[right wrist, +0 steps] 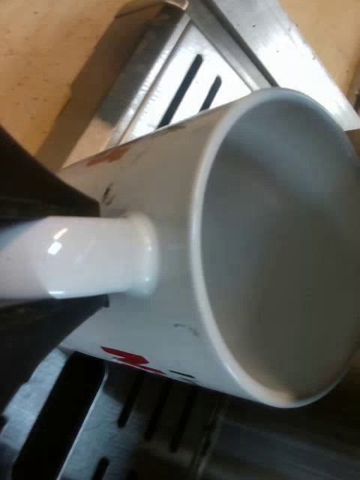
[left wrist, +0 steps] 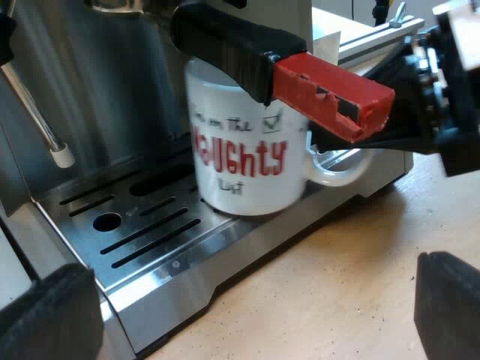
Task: Place mug into machine
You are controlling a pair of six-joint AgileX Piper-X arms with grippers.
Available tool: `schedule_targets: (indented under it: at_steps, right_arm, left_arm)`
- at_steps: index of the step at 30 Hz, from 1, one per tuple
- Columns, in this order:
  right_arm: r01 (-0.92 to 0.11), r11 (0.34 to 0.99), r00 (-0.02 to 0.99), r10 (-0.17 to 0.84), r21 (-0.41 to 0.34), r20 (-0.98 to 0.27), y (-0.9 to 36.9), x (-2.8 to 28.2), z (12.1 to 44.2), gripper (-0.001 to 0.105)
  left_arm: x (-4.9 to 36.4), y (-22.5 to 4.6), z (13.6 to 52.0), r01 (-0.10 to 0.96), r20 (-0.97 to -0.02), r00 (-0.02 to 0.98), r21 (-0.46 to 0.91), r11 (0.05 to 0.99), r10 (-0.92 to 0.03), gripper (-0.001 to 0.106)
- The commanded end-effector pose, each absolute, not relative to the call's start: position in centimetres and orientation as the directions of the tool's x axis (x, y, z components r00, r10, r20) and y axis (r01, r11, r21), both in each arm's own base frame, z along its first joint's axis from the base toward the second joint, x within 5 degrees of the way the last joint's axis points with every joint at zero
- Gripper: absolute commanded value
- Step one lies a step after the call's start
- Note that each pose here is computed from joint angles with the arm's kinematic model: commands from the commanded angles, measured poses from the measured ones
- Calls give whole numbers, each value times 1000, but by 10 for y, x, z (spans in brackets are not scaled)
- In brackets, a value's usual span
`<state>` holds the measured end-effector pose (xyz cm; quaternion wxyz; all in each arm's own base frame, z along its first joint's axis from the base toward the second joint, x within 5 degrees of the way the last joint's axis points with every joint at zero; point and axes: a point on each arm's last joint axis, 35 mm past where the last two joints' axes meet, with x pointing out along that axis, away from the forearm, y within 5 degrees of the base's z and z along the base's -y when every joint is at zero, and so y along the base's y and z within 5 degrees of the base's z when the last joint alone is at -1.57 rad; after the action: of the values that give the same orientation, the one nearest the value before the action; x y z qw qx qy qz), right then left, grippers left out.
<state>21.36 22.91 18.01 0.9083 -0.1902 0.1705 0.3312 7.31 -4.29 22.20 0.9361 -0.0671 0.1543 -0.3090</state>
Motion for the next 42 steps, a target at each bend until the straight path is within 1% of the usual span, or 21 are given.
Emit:
schedule_targets:
  at_steps: [1, 5, 7, 8, 10, 11, 12, 14, 22, 26, 33, 37, 39, 42]
  right_arm:
    - [-649, 724, 747, 552, -232, -370, 237, 221, 191, 0]
    - [-641, 729, 753, 537, -241, -380, 242, 225, 187, 0]
    - [-641, 728, 753, 536, -241, -382, 242, 225, 186, 3]
    - [-641, 728, 753, 536, -241, -382, 242, 225, 187, 8]
    - [-641, 728, 753, 536, -241, -382, 242, 225, 187, 12]
    - [-641, 728, 753, 536, -241, -382, 242, 225, 187, 29]
    - [-641, 728, 753, 536, -241, -382, 242, 225, 187, 38]
    - [-641, 728, 753, 536, -241, -382, 242, 225, 187, 41]
    - [-643, 728, 752, 538, -239, -382, 242, 225, 187, 41]
    - [-644, 727, 750, 536, -240, -387, 238, 221, 180, 41]
    - [-633, 739, 766, 554, -232, -326, 223, 208, 165, 41]
    - [-640, 733, 761, 565, -229, -320, 224, 209, 159, 41]
    - [-656, 722, 750, 591, -222, -298, 227, 211, 157, 41]
    - [-653, 725, 754, 595, -219, -278, 229, 213, 150, 41]
  left_arm:
    - [74, -43, 224, 559, -231, 767, -218, 800, -598, 85]
    - [74, -43, 224, 559, -231, 767, -218, 800, -598, 85]
    - [74, -43, 224, 559, -231, 767, -218, 800, -598, 85]
    - [74, -43, 224, 559, -231, 767, -218, 800, -598, 85]
    - [74, -43, 224, 559, -231, 767, -218, 800, -598, 85]
    - [74, -43, 224, 559, -231, 767, -218, 800, -598, 85]
    - [74, -43, 224, 559, -231, 767, -218, 800, -598, 85]
    - [74, -43, 224, 559, -231, 767, -218, 800, -598, 85]
    - [74, -43, 224, 559, -231, 767, -218, 800, -598, 85]
    - [74, -43, 224, 559, -231, 767, -218, 800, -598, 85]
    - [74, -43, 224, 559, -231, 767, -218, 800, -598, 85]
    - [74, -43, 224, 559, -231, 767, -218, 800, -598, 85]
    - [74, -43, 224, 559, -231, 767, -218, 800, -598, 85]
    - [74, -43, 224, 559, -231, 767, -218, 800, -598, 85]
